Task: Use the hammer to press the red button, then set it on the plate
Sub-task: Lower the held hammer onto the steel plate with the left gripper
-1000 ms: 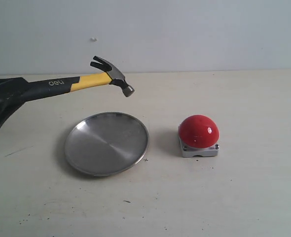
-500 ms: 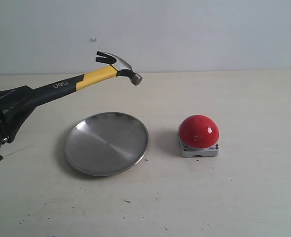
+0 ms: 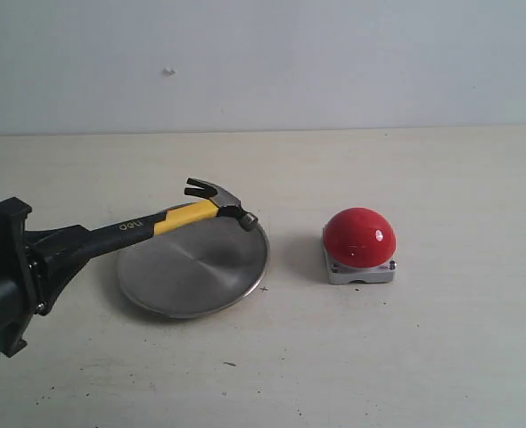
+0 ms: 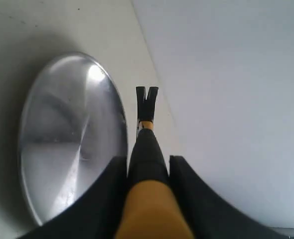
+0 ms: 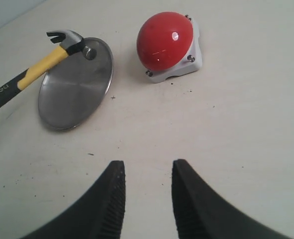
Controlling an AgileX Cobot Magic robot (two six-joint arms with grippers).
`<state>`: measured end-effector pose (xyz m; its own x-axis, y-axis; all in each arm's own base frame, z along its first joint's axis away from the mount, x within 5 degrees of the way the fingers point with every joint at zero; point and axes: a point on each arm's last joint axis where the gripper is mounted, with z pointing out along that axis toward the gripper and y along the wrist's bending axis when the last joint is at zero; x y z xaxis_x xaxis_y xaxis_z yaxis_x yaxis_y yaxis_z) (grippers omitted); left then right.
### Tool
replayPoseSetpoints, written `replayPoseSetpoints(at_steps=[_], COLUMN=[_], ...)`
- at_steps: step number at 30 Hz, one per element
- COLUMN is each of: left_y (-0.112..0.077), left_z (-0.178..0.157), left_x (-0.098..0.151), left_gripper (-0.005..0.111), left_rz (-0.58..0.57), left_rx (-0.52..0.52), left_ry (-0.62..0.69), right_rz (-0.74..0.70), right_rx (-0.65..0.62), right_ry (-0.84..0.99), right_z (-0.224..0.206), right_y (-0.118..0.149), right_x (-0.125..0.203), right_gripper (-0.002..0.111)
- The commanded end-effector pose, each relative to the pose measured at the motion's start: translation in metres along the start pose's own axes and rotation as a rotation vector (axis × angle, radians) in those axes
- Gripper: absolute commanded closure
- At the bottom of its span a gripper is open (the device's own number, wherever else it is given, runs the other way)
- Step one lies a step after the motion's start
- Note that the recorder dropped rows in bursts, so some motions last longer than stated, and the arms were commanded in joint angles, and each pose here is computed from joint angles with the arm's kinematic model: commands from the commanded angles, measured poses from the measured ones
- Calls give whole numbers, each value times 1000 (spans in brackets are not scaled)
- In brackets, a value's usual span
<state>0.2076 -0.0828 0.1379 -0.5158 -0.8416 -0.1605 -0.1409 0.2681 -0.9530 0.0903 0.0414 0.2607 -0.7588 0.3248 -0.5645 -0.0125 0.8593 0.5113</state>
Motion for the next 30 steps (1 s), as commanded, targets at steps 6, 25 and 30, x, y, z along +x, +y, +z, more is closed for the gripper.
replayPoseSetpoints(at_steps=[6,25,30], left_y=[-15,-26,-26], left_z=[1,8,9], left_x=[-22,-17,-13], left_gripper=[107,107,107], left_rz=[-208,-205,-166], left_rx=[144,188,189], left_ry=[-207,-166,-127], right_rz=[-31,-50,-52], right_rx=[20,28,27], right_ry=[7,17,15], right_z=[10,13,13], right_y=[-2,-3,-3], right_x=[-5,-6,-6], right_gripper=[76,76,76])
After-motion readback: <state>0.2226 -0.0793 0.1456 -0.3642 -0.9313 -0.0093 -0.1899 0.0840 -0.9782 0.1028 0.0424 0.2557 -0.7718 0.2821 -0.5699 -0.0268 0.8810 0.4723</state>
